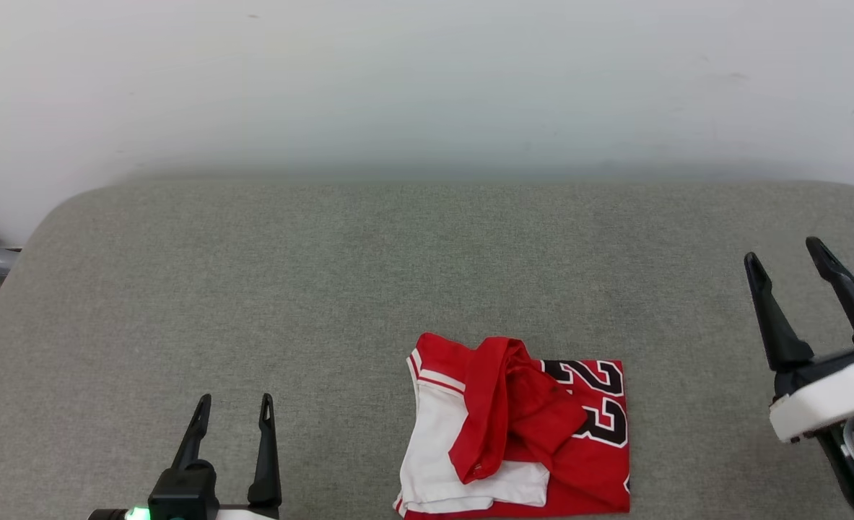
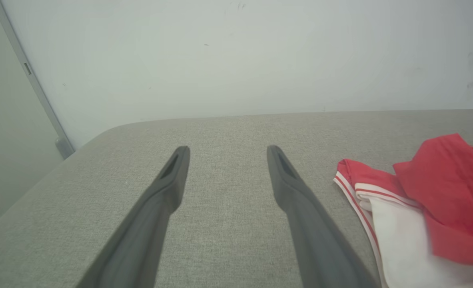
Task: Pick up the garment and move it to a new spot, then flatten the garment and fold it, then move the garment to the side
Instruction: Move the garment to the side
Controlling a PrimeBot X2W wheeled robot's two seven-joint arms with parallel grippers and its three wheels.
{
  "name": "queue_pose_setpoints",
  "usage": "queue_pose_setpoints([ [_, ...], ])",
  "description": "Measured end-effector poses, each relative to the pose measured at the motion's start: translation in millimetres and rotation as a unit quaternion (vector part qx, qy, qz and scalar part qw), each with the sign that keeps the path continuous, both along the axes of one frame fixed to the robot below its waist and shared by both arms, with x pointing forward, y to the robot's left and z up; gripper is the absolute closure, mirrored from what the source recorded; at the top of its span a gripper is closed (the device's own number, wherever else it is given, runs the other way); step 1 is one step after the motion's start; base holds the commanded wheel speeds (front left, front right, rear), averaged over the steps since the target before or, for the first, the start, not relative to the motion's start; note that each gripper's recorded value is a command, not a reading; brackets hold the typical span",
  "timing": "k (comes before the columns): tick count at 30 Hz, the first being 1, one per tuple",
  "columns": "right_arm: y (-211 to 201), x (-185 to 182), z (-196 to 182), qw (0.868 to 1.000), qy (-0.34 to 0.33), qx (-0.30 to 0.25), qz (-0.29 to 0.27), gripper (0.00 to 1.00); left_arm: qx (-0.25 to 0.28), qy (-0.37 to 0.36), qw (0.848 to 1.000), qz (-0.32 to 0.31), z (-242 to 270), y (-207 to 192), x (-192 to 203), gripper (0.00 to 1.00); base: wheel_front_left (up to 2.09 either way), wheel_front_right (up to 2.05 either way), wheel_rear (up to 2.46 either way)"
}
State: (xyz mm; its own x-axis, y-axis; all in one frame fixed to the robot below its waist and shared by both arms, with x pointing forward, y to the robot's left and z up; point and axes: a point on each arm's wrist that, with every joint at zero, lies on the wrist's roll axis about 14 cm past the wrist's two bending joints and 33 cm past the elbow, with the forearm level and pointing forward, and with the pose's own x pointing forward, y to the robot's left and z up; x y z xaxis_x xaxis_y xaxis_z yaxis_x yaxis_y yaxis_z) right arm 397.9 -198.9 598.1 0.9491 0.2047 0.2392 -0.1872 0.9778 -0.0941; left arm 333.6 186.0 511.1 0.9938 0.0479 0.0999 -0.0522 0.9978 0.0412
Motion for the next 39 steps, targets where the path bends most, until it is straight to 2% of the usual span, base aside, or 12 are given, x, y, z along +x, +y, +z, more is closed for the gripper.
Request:
queue_pose_setpoints([
  [4,6.6,20.9,-13.7,0.994,0.1,-0.023,0.032,0.0,0.0,0.003,1.0,-0.001,-1.6,-0.2,2.0,0.0,0.0,0.0,0.0],
  [9,19.6,28.8,-47.6,0.967,0.243,-0.021,0.074,0.0,-0.001,0.006,1.0,0.001,-3.3,0.8,5.9,0.0,0.0,0.0,0.0],
  [12,25.9,19.9,-83.0,0.935,0.342,-0.027,0.093,0.0,-0.002,0.007,1.0,0.002,-3.8,1.7,7.7,0.0,0.0,0.0,0.0],
  [15,35.8,3.5,-116.4,0.891,0.437,-0.019,0.119,0.0,-0.003,0.01,1.0,0.003,-5.6,1.8,9.0,0.0,0.0,0.0,0.0],
  [17,39.3,-3.5,-131.2,0.869,0.477,-0.012,0.13,0.0,-0.005,0.012,1.0,0.004,-6.6,2.6,10.7,0.0,0.0,0.0,0.0],
  [22,51.3,-12.5,-162.4,0.829,0.54,0.011,0.147,0.0,-0.005,0.014,1.0,0.012,-7.9,7.8,16.2,0.0,0.0,0.0,0.0],
  [24,58.9,-13.9,-172.7,0.817,0.556,0.016,0.155,0.0,-0.005,0.017,1.0,0.015,-9.4,10.3,17.8,0.0,0.0,0.0,0.0],
  [29,76.4,-12.9,-195.8,0.795,0.581,0.046,0.167,0.0,-0.003,0.027,0.999,0.024,-15.7,16.9,20.9,0.0,0.0,0.0,0.0],
  [32,84.6,-16.3,-213.0,0.78,0.601,0.045,0.17,0.0,-0.001,0.032,0.999,0.03,-18.2,20.8,22.7,0.0,0.0,0.0,0.0],
  [39,101.7,-16.4,-234.6,0.77,0.61,0.053,0.178,0.0,0.0,0.04,0.998,0.038,-22.9,26.5,23.9,0.0,0.0,0.0,0.0],
])
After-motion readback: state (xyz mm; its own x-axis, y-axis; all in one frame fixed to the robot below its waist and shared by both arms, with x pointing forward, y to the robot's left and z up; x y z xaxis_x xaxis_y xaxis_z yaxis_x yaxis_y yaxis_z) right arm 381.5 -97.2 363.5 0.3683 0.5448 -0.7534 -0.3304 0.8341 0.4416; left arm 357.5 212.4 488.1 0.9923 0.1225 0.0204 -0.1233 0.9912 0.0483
